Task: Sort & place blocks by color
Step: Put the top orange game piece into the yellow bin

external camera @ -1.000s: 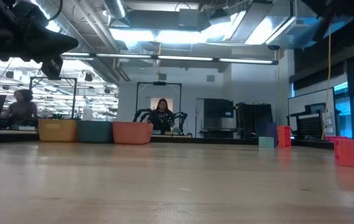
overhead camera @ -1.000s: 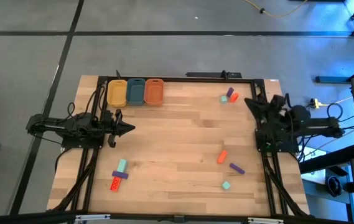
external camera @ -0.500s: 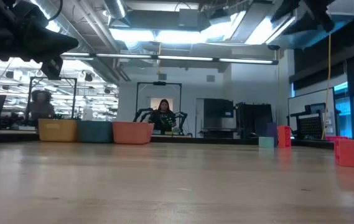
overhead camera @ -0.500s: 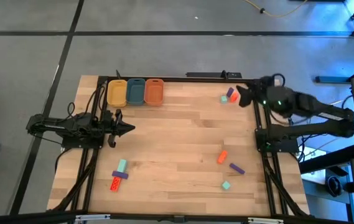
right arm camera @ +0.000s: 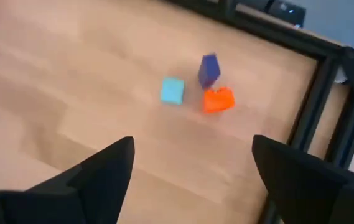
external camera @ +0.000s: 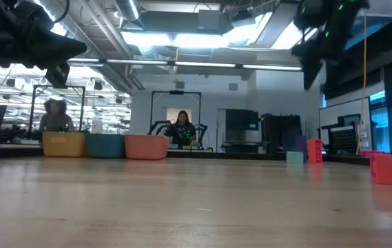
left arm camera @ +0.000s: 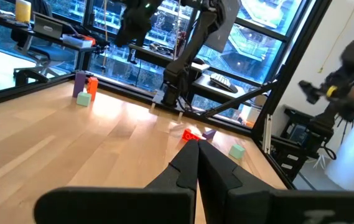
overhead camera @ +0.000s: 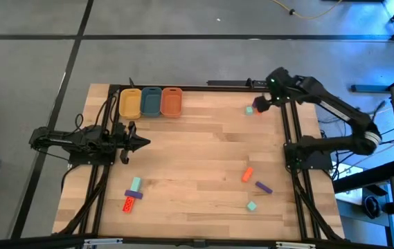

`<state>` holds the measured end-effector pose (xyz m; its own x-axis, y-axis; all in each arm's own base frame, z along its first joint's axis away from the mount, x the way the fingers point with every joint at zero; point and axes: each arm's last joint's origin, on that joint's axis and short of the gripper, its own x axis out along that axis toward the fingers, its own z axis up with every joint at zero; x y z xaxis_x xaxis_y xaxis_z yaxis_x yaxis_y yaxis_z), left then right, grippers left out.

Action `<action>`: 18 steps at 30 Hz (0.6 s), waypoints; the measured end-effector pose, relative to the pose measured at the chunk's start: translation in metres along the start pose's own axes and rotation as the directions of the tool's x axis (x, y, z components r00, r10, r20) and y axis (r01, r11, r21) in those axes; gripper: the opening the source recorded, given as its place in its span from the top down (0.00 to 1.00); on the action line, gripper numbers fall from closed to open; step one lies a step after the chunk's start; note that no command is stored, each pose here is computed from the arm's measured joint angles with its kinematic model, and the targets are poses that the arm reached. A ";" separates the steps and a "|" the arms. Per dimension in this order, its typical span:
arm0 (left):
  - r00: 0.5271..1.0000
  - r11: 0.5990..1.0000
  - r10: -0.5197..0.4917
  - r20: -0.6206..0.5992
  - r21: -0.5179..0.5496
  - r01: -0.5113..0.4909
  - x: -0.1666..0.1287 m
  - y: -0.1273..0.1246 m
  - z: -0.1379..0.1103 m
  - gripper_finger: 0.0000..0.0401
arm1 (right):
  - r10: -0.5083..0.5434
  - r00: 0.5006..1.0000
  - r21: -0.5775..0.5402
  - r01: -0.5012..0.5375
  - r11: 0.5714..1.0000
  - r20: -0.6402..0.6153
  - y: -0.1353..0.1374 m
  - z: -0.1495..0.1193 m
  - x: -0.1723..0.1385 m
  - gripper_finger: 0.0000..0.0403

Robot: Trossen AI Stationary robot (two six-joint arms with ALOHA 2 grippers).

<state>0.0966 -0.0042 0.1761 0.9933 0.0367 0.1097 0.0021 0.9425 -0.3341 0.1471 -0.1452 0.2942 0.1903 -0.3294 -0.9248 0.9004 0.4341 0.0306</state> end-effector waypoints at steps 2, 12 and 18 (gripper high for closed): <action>1.000 1.000 0.000 0.000 0.000 0.000 0.000 0.000 0.000 1.00 | -0.031 0.997 -0.057 0.027 0.998 -0.071 -0.003 0.004 0.018 0.19; 1.000 1.000 0.000 0.000 0.000 0.000 0.000 0.000 0.000 1.00 | -0.093 0.971 -0.132 0.065 0.989 -0.222 -0.009 0.025 0.084 0.19; 1.000 1.000 0.000 0.000 0.000 0.000 0.000 0.000 0.000 1.00 | -0.110 0.956 -0.113 0.082 0.990 -0.273 -0.013 0.031 0.112 0.19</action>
<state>0.0966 -0.0042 0.1762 0.9933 0.0365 0.1096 0.0022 0.9426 -0.3339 0.1689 -0.2143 0.2018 -0.0242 -0.1342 -0.9907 0.8627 0.4979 -0.0886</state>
